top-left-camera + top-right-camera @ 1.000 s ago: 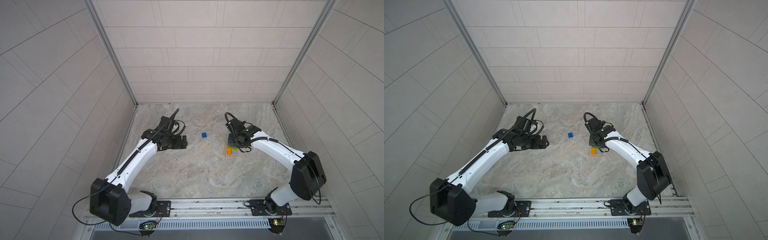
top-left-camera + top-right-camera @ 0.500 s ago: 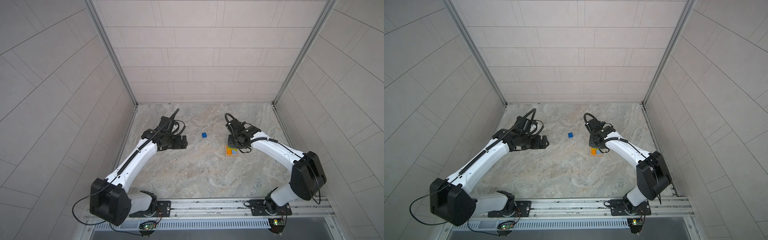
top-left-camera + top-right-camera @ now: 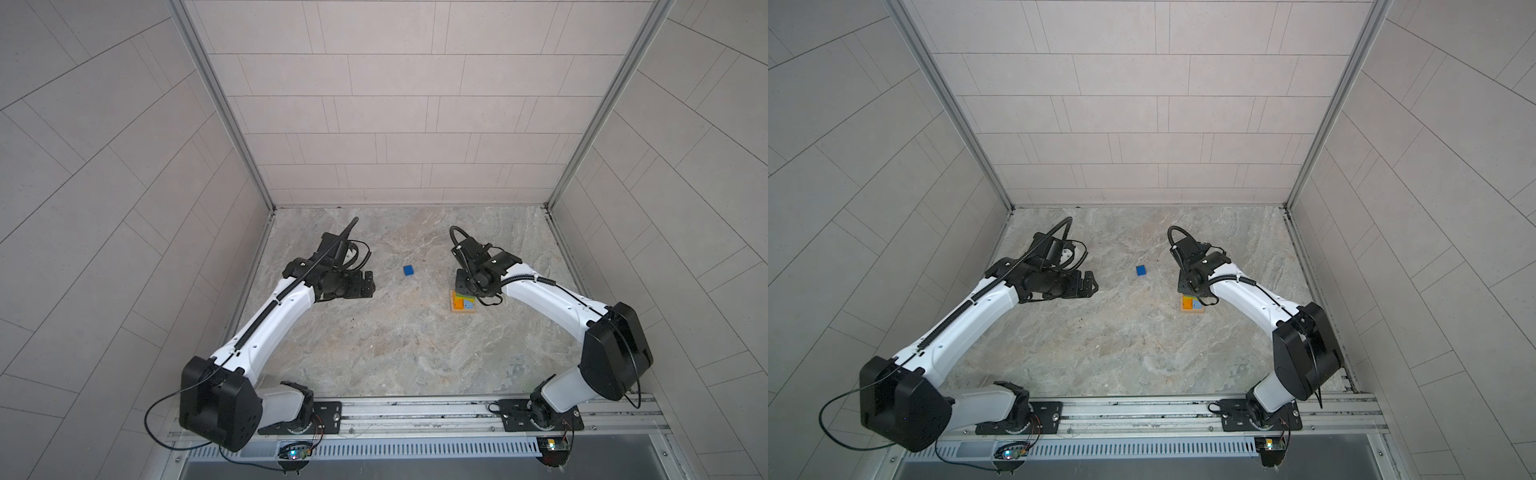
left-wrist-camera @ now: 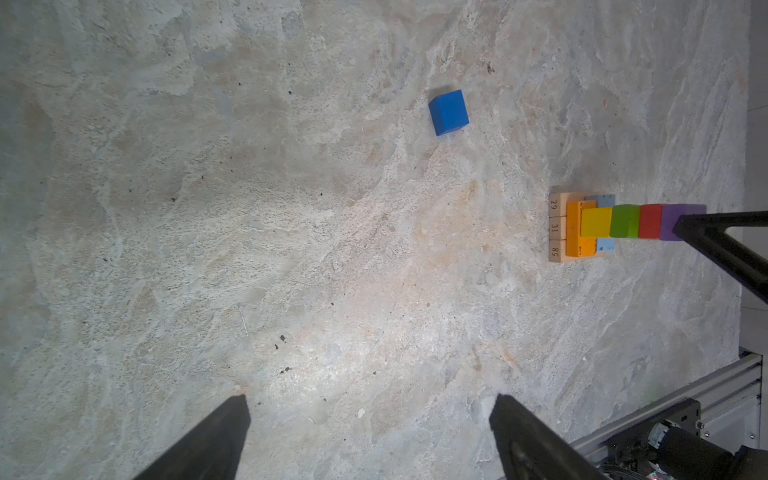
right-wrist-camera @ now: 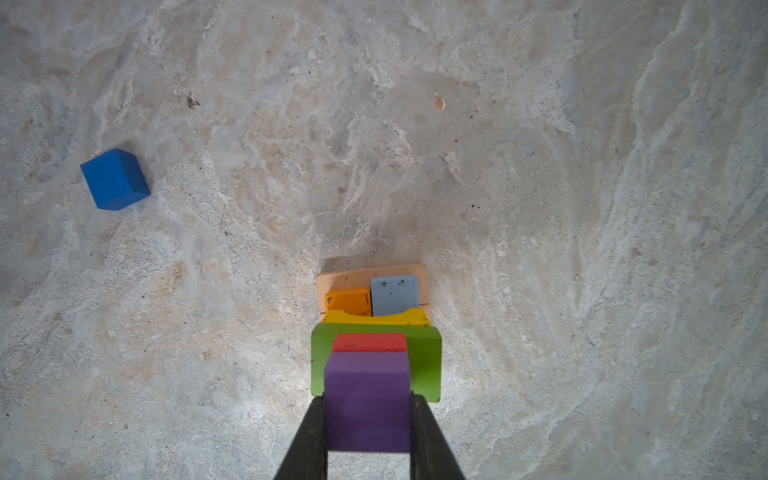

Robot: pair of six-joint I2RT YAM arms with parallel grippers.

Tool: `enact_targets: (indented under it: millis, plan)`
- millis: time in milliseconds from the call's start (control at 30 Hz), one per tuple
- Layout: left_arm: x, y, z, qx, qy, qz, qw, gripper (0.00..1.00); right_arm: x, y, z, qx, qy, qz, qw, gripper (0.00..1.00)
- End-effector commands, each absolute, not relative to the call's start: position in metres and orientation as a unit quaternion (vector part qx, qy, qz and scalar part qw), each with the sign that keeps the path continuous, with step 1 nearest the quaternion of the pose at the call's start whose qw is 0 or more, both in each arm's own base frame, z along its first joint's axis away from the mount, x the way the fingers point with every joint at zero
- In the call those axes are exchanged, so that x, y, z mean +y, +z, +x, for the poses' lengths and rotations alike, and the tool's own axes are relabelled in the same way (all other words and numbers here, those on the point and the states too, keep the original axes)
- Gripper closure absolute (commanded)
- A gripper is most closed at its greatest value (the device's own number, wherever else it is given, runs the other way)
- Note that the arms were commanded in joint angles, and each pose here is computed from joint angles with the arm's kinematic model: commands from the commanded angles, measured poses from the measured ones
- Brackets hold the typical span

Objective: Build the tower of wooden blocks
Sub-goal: 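Lower the purple cube onto the red cube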

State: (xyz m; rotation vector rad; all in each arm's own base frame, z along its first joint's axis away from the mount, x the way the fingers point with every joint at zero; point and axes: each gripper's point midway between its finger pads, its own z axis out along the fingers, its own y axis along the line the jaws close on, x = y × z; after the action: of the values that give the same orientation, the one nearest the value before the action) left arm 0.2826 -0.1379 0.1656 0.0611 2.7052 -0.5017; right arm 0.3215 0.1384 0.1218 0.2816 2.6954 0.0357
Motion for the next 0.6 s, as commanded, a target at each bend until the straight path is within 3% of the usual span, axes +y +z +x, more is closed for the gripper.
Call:
enact_targets:
  millis: [0,567]
  plan:
    - [-0.1372,0.1625,0.2832,0.965,-0.18,0.025,0.192,0.02,0.1342,0.1283,0.3193,0.969,0.015,0.109,0.219,0.74]
    - [-0.1374,0.1608,0.2833,0.965,-0.18,0.024,0.189,0.03,0.1323,0.125,0.3209,0.97,0.008,0.11,0.217,0.73]
